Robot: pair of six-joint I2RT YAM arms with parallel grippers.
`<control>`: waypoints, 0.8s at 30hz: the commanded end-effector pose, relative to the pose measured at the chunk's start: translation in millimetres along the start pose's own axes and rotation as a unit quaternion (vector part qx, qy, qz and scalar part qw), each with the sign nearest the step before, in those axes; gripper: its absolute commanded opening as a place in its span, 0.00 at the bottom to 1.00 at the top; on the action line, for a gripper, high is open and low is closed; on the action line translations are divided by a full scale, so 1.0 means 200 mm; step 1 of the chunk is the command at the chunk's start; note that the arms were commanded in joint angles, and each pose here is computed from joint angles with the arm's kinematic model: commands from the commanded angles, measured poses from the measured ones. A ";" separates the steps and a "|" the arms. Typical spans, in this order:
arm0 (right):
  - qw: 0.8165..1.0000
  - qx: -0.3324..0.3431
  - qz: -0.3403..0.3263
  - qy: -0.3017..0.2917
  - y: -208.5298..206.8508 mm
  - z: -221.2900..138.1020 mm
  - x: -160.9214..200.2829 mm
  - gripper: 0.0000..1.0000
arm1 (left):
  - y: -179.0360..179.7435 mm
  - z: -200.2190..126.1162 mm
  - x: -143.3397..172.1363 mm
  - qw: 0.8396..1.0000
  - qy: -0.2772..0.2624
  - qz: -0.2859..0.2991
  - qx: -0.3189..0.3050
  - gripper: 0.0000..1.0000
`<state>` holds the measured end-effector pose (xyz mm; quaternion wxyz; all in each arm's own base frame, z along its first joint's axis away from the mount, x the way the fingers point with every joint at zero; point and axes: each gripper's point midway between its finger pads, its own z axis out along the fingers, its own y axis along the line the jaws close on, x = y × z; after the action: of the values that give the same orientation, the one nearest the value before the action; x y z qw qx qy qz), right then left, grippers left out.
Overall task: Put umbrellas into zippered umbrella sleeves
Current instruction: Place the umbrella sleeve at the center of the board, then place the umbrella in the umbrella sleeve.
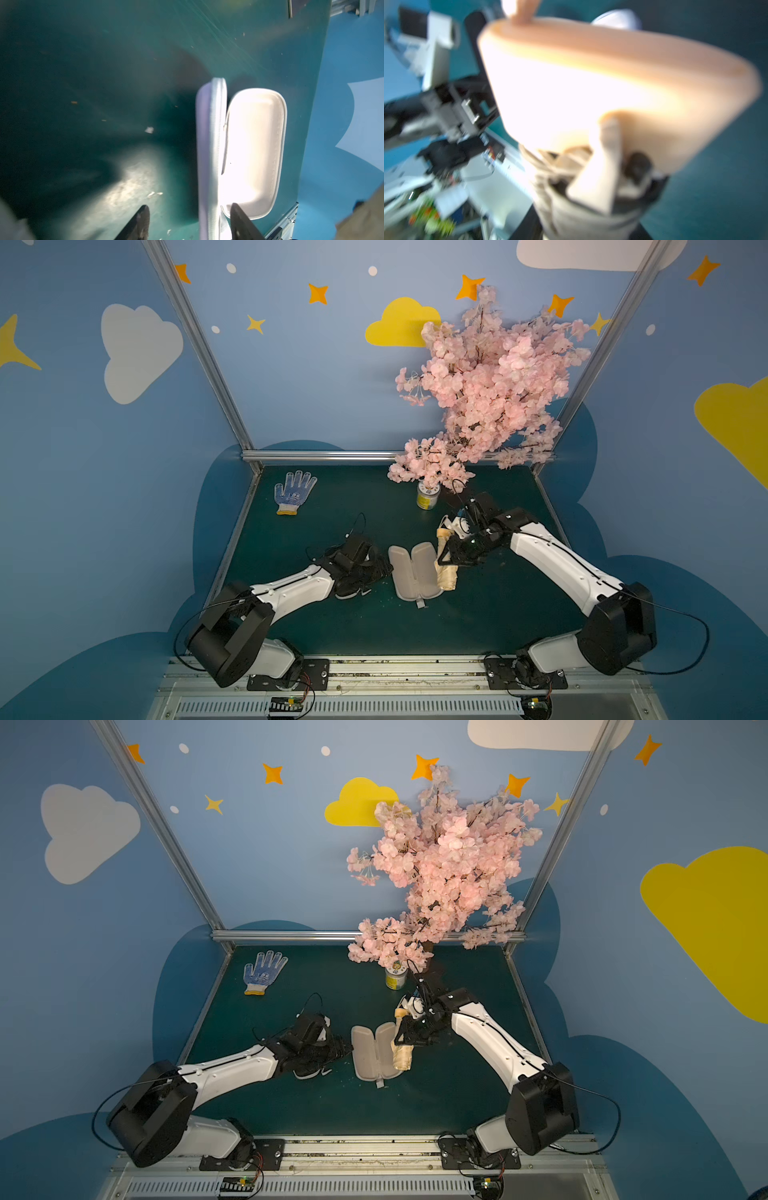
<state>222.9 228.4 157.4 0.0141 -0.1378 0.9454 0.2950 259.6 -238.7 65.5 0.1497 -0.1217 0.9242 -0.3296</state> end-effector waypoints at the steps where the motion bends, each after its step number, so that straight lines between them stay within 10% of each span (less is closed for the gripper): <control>1: 0.992 -0.087 -0.006 0.086 0.19 0.00 0.12 0.11 | -0.09 -0.01 0.05 0.998 0.030 0.015 0.047 0.63; 16: 0.969 -0.116 0.098 0.197 0.07 0.22 0.17 0.00 | -0.14 0.22 0.11 0.998 0.058 0.032 0.012 0.62; 24: 0.968 -0.060 0.116 0.216 -0.12 0.37 0.15 0.00 | -0.11 0.20 0.11 0.998 0.046 0.032 0.001 0.33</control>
<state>194.8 249.0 83.1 -0.2369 -0.0839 0.9123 0.3234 254.3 -290.3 41.1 0.0988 -0.0794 0.9323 -0.3388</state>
